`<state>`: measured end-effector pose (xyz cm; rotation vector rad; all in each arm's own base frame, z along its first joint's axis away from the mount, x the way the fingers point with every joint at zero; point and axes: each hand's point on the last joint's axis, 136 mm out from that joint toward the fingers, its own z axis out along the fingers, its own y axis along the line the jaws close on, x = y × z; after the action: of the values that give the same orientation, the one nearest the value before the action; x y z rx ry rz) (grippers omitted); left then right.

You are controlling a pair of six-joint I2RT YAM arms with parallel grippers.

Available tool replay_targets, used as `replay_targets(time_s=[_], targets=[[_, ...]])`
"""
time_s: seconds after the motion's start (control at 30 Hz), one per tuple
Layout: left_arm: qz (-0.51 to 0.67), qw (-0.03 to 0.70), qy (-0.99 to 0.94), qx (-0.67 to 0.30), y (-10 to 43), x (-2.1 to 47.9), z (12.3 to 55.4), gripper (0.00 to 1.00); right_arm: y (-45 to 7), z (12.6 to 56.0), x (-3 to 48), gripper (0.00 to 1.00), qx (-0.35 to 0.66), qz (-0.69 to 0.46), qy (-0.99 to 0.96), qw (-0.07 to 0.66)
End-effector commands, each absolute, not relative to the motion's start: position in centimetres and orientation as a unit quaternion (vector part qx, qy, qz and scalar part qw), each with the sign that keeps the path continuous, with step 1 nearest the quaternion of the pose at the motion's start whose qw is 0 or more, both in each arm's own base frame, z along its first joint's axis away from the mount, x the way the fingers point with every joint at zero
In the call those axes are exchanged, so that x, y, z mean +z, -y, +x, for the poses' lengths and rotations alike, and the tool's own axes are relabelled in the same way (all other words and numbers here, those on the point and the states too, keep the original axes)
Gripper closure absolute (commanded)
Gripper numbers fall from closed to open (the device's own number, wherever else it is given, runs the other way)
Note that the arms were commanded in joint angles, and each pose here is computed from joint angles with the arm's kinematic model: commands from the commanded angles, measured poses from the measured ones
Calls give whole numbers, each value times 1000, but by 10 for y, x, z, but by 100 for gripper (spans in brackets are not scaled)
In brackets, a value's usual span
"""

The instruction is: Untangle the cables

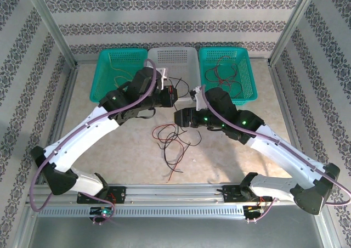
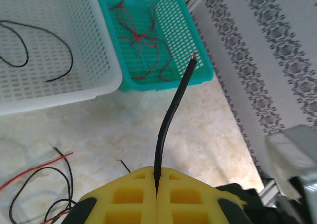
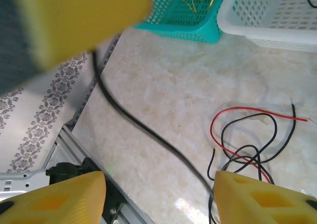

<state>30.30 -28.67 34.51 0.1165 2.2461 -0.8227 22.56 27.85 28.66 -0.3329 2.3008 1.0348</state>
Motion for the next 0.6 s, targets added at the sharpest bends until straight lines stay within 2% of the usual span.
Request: replay_targets(time_s=[0.0,0.17,0.23,0.27,0.43,0.57], targets=[[63,378,-860,-337,281,368,296,100,-276,228,298,43,382,-130,-859,317],[83,375,-849,-362,287,383,291,100,-280,233,302,43,380,-134,-857,322],[88,377,-846,-367,289,389,290,100,-282,235,304,47,379,-136,-856,323],[89,379,-844,-368,288,391,290,100,-283,236,305,49,379,-137,-855,325],[80,390,-846,-354,277,393,297,100,-286,240,312,78,380,-142,-851,334],[63,399,-847,-344,268,393,306,100,-289,242,325,89,387,-150,-842,344]])
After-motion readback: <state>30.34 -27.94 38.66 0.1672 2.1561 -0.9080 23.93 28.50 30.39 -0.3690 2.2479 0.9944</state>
